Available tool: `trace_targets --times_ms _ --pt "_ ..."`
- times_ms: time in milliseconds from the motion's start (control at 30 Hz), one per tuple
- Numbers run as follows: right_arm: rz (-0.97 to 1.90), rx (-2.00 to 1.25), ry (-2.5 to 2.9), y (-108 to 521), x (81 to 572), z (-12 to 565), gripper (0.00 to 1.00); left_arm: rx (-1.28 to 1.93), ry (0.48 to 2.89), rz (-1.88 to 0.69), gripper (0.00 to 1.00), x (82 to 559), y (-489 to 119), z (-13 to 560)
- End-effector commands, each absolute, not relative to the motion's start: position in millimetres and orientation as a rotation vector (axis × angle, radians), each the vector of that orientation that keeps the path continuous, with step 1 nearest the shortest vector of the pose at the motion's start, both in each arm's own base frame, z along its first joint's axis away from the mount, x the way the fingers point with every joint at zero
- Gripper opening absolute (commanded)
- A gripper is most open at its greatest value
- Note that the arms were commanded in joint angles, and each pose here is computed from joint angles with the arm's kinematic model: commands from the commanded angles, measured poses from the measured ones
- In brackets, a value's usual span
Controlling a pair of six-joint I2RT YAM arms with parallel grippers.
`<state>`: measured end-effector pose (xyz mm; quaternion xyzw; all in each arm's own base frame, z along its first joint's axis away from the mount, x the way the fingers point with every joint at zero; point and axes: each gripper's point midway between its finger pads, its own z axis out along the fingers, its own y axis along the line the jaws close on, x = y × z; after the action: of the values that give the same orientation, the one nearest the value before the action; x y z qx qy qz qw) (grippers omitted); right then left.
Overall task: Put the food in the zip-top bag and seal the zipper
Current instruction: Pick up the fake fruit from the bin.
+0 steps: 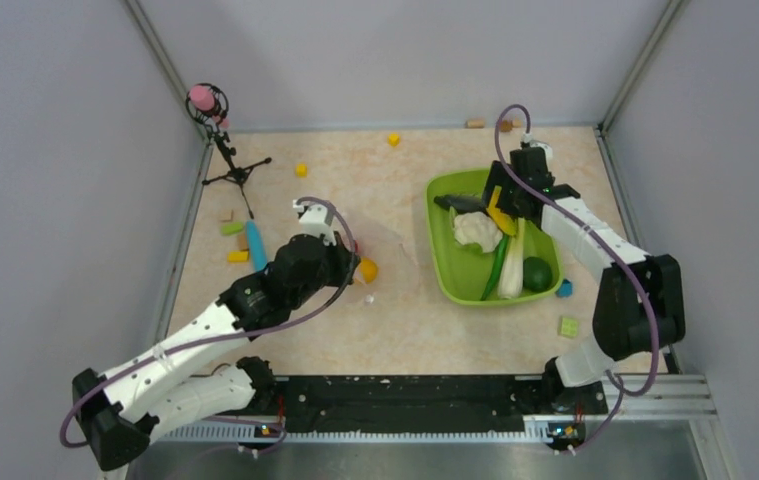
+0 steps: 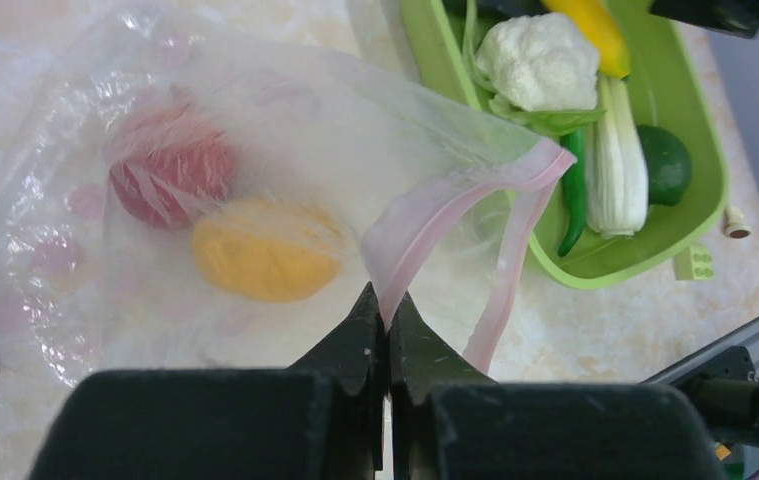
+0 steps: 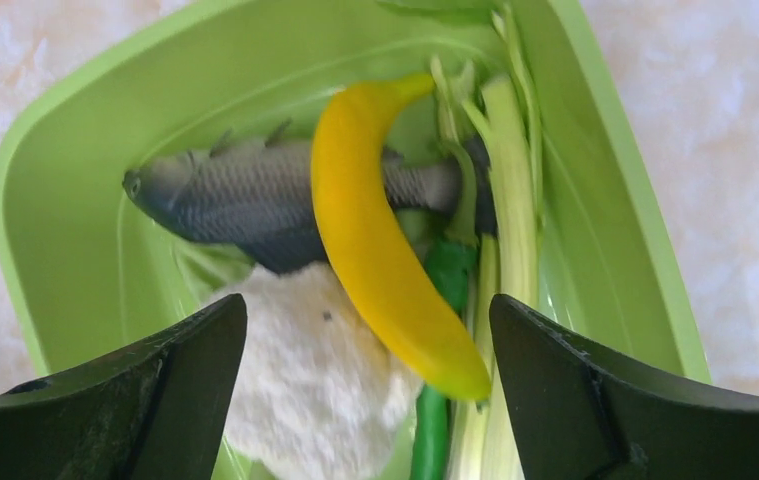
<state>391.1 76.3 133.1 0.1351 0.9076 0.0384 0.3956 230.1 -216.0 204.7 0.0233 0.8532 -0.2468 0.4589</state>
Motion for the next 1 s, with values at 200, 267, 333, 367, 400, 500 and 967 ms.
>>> trace_targets --times_ms 200,267,333,367,400,500,967 --pt "0.077 0.142 2.36 88.3 458.1 133.3 0.81 -0.071 1.85 -0.659 0.0 237.1 -192.5 279.5" --pt "0.061 0.117 2.375 87.5 460.9 126.9 0.77 -0.106 1.866 -0.61 0.0 243.8 -189.0 277.6" --pt "0.055 0.092 2.393 88.2 460.8 119.1 0.7 -0.125 1.917 -0.546 0.0 249.2 -187.9 267.4" --pt "0.053 0.085 2.403 87.8 460.1 115.3 0.68 -0.124 1.931 -0.531 0.0 251.4 -189.4 265.6" --pt "0.047 0.079 2.415 87.2 458.7 110.1 0.63 -0.12 1.944 -0.521 0.0 253.3 -191.4 263.4" --pt "0.021 0.07 2.451 84.1 453.4 97.8 0.59 -0.119 1.969 -0.49 0.0 257.5 -193.7 255.2" --pt "0.012 0.08 2.42 79.8 444.6 110.8 0.22 -0.135 1.976 -0.453 0.0 259.5 -188.7 239.3"
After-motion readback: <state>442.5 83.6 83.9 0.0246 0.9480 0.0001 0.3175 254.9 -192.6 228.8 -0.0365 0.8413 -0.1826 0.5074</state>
